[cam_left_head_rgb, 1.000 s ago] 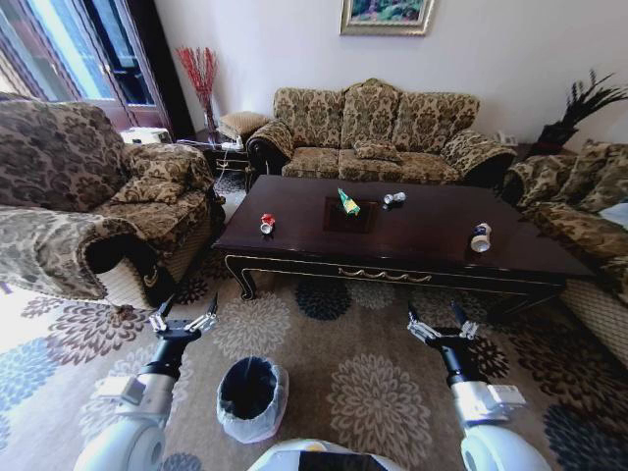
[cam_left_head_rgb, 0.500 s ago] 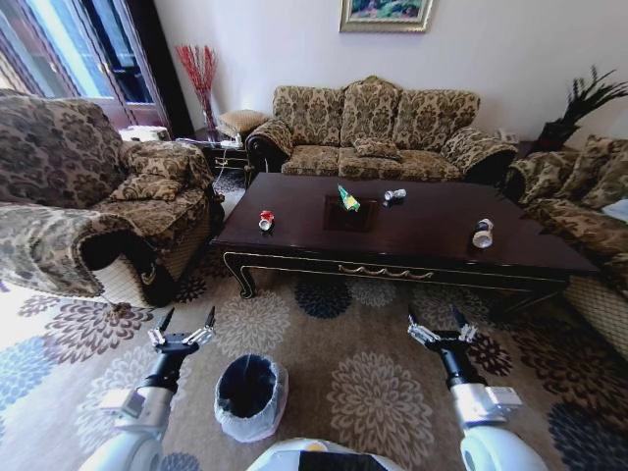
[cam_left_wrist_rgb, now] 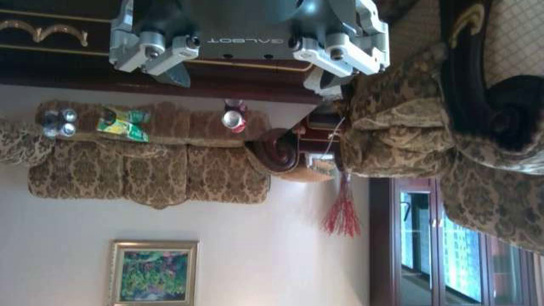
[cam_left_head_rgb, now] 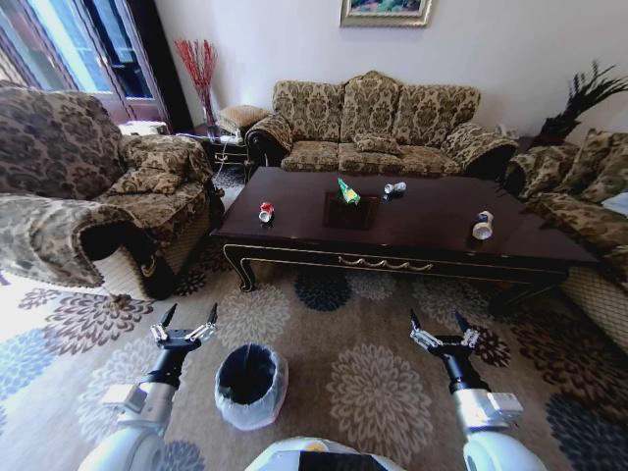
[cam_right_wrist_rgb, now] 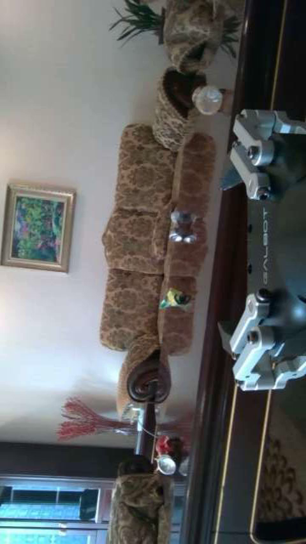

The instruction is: Move to the front of the table and place the trash on the table into the trash bin.

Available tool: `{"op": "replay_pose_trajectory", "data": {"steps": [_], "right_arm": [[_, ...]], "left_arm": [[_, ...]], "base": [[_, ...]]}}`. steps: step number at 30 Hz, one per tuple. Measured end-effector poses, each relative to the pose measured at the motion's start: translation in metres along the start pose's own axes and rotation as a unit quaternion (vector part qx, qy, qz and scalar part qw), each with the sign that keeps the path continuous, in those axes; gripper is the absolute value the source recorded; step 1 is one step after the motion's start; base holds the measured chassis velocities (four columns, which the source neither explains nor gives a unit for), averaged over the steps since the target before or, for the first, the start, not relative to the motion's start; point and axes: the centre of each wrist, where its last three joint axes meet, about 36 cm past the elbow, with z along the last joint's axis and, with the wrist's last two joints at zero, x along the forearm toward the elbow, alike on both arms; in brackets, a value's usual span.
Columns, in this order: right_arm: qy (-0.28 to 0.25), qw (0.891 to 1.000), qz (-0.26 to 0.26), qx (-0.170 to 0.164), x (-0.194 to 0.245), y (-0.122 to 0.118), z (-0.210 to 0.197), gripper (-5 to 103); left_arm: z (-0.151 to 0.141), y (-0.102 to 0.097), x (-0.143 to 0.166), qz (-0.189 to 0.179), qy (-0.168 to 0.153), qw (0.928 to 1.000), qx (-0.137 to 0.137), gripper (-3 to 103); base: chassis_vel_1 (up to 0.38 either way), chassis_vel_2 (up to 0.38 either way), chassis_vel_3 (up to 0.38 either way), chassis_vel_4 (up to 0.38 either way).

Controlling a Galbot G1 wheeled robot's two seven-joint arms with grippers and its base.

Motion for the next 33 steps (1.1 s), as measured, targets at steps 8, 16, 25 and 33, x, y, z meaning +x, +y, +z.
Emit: {"op": "replay_pose_trajectory", "data": {"steps": [8,16,25,33], "right_arm": [[-0.003,1.0,0.0,-0.002,0.001,-0.0018,0.0042,100],[-0.018,1.0,0.0,-0.01,0.0004,-0.0007,0.0043,100],[-0.019,1.0,-0.006,-0.013,0.0014,-0.0042,0.0055,100],[-0.018,1.0,-0.009,-0.013,0.0016,-0.003,0.0057,100]], "left_arm": [[0.0034,0.0014,-0.0012,0.0,0.006,1.0,-0.002,100],[0.0049,0.0016,0.0001,0.0,0.01,0.9999,-0.007,100],[0.0044,0.0007,0.0005,-0.001,0.008,0.9999,-0.007,100],[0.0064,0.0011,-0.001,-0.001,0.009,0.9999,-0.006,100]], "base": [[0.267,-0.279,-0.261,0.27],[0.127,-0.128,-0.127,0.126],[-0.007,0.013,0.015,-0.009],[0.0,0.0,0.0,0.0]]}}
